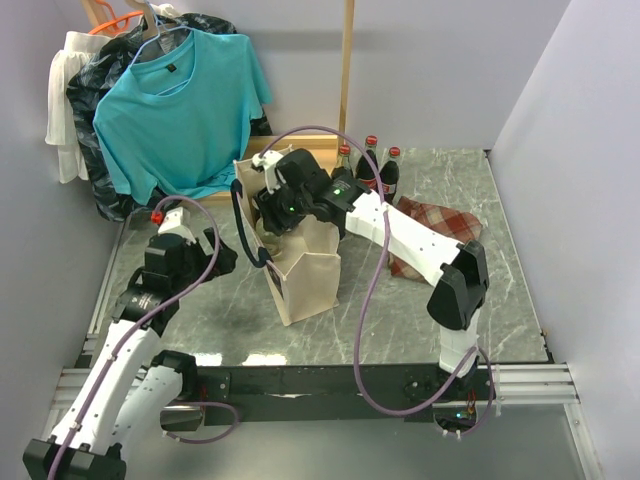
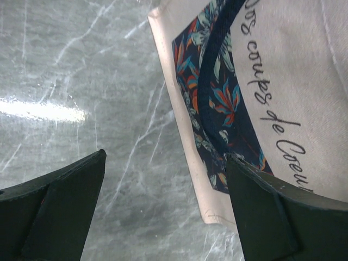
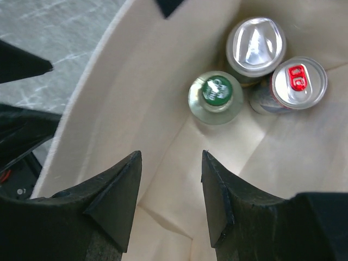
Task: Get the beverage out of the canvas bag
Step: Take out the drink from the canvas bag.
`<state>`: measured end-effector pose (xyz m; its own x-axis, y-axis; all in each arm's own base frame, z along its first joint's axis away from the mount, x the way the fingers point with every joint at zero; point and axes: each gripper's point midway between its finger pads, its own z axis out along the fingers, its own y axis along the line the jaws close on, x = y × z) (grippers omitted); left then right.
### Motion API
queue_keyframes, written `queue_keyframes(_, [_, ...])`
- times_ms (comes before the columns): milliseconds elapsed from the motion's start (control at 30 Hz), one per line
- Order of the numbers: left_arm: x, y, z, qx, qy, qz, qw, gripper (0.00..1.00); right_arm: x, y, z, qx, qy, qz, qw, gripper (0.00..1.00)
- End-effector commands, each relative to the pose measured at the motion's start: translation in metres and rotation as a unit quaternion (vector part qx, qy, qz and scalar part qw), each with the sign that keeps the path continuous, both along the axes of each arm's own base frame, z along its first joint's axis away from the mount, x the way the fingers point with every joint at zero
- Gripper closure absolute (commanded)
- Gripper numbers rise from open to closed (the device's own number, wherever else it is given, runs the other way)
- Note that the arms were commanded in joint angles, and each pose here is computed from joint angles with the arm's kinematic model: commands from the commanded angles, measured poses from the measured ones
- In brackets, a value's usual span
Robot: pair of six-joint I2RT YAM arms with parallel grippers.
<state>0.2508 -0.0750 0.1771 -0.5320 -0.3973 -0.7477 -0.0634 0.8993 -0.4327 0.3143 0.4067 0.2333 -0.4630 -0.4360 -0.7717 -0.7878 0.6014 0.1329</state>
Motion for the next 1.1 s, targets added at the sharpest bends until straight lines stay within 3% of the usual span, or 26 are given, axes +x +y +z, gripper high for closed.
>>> queue_keyframes(0, [0.006,0.0,0.02,0.0,-0.019,0.015,1.0,0.04,0.01,0.004,0.015,0.027,-0.014,0.006,1.0,0.45])
queue_keyframes(333, [0.005,-0.001,0.016,0.007,-0.014,0.019,1.0,0.04,0.012,0.013,0.01,0.055,0.008,0.033,0.998,0.43])
queue_keyframes(867, [0.003,-0.004,0.019,0.008,-0.02,0.015,1.0,0.04,0.041,0.017,-0.011,0.012,0.002,0.021,1.0,0.43])
queue_keyframes(1067, [0.002,-0.006,0.018,0.01,-0.017,0.014,1.0,0.04,0.05,0.013,-0.018,0.007,0.004,0.009,1.0,0.35])
